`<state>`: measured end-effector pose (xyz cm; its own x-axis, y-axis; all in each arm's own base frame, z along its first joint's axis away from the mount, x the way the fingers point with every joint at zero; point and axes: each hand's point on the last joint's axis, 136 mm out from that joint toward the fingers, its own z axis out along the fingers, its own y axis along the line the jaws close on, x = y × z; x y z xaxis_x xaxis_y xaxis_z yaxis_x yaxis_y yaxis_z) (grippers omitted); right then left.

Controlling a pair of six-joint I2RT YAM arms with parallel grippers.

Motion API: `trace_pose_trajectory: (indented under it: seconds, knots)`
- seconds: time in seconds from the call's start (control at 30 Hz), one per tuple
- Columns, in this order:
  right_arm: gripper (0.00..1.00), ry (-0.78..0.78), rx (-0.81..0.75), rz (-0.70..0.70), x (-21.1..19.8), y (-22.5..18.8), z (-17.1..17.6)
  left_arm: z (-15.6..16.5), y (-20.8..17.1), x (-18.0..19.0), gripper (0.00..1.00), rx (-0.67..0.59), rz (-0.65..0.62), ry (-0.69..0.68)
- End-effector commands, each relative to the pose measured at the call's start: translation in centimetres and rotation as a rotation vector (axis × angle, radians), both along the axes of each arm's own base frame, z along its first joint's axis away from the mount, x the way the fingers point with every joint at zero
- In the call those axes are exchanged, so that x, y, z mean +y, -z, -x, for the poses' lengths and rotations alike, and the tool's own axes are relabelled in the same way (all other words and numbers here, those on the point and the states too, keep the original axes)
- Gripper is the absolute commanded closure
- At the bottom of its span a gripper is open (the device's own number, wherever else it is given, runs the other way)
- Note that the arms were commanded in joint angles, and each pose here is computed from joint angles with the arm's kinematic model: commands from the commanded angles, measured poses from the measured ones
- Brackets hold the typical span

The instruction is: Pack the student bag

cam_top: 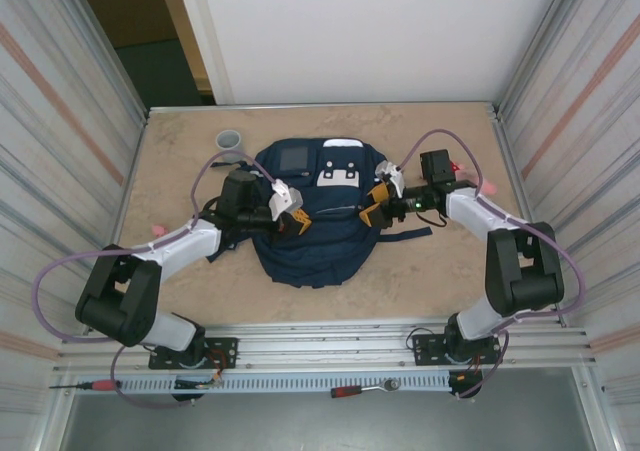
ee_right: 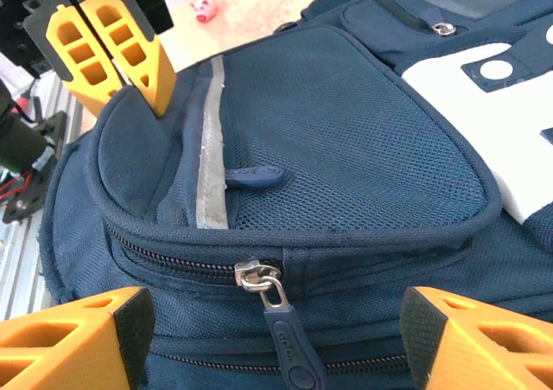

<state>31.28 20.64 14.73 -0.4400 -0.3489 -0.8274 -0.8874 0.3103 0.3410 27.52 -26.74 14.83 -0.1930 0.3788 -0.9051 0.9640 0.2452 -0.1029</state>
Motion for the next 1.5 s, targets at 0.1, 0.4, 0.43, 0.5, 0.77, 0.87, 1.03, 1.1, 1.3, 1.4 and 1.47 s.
trace_pose_trajectory:
  seconds: [0.1,0.4,0.43,0.5,0.77,0.87,1.03,1.1,1.3,1.4,1.47]
  knots:
    - [0.3,-0.084,0.072,0.026,0.5,0.1,1.2,-0.9,-3.4,-0.1,1.0,-0.126,0.052,0.016]
    - [0.6,-0.143,0.127,0.018,1.0,-0.2,2.4,-1.0,-3.9,0.0,1.0,-0.145,0.053,0.007]
    - [0.63,-0.143,0.125,0.015,1.0,-0.3,2.4,-1.0,-3.8,0.0,1.0,-0.142,0.053,0.006]
    - [0.64,-0.143,0.123,0.008,1.1,-0.4,2.3,-1.0,-3.9,0.0,1.0,-0.143,0.053,0.006]
    - [0.82,-0.119,0.142,0.009,1.2,-0.2,1.0,-1.3,-3.9,0.0,1.0,-0.145,0.056,-0.009]
    - [0.99,-0.105,0.138,0.015,1.1,-0.4,1.1,-2.1,-3.8,0.3,1.0,-0.155,0.031,-0.066]
    - [1.0,-0.065,0.101,0.067,1.2,-1.1,1.9,-3.2,-3.4,0.9,1.0,-0.144,-0.014,-0.155]
    - [1.0,-0.061,0.084,0.095,1.7,-1.4,2.6,-3.5,-3.4,1.0,1.0,-0.148,-0.025,-0.182]
    - [1.0,-0.018,0.083,0.201,4.1,-1.5,4.7,-3.1,-3.6,-0.5,1.0,-0.182,-0.098,-0.165]
    - [1.0,-0.012,0.094,0.176,6.0,-2.7,5.8,-3.2,-3.8,-1.1,1.0,-0.189,-0.119,-0.163]
    - [1.0,-0.007,0.092,0.159,7.3,-3.4,6.5,-3.3,-4.2,-1.7,1.0,-0.197,-0.116,-0.16]
